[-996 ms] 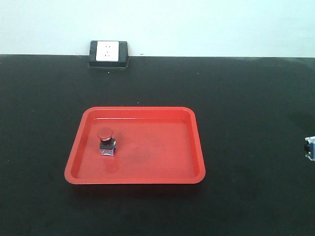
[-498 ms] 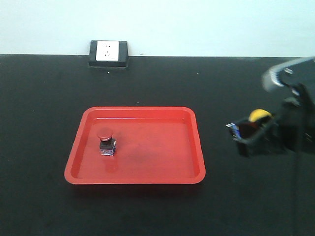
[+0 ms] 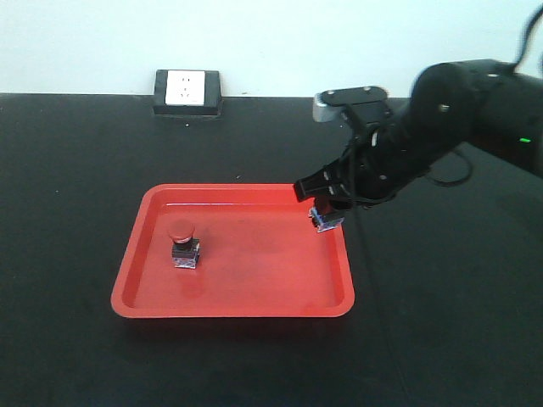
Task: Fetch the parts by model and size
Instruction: 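Move the right gripper over the tray beside the red-capped switch, then lower the yellow-capped switch into the tray and open the right gripper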
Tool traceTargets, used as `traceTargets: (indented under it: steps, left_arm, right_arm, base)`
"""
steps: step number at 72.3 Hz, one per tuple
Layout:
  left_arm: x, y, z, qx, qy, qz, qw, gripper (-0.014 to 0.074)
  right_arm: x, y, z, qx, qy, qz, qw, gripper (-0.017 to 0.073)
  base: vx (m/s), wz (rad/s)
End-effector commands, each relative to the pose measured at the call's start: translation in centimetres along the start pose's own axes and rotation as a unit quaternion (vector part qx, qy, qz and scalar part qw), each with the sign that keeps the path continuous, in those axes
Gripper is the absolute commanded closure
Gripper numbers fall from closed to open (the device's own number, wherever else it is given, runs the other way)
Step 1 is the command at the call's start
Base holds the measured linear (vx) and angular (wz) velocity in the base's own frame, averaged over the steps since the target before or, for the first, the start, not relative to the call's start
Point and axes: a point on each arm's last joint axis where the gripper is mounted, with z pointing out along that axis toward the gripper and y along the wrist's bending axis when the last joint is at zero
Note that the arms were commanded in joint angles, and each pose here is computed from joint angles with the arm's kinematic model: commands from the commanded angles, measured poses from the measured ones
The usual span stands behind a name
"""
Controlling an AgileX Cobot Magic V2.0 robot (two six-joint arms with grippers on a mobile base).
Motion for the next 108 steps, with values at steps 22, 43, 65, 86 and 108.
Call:
traceTargets:
  steps: [22,43,65,86,108]
  left_arm:
    - [-1.1,0.0,-0.7,0.0,-0.051,-0.002,0.999,0.0197]
    - [-1.1,0.0,-0.7,0.0,-0.051,-0.002,0.999,0.0197]
    - [-1.1,0.0,-0.7,0.0,-0.051,-0.002,0.999,0.0197]
    - [-1.1,0.0,-0.7,0.0,-0.051,-0.002,0.999,0.0197]
    - [-1.1,0.0,-0.7,0.0,-0.051,-0.002,0.999,0.0197]
  right_arm:
    - [-4.4,0.1,4.6,-0.011,0.013,-0.006,1.0,0.0533]
    - [-4.9,-0.2,8.5,-0.014,0.065,-0.003,0.998,0.0454]
    - [-5.0,-0.2,9.6,-0.014,0.079,-0.007,0.997,0.0127]
    - [-6.0,0.0,5.6,-0.009,0.028,-0.035,0.999,-0.0015]
    - [-4.4,0.3,-3.9,0.02,-0.086,-0.066,0.994,-0.0014]
  base:
    - [0.0,0.0]
    - [0.0,0.0]
    - [0.0,0.0]
    - [0.0,0.0]
    - [0.0,0.0]
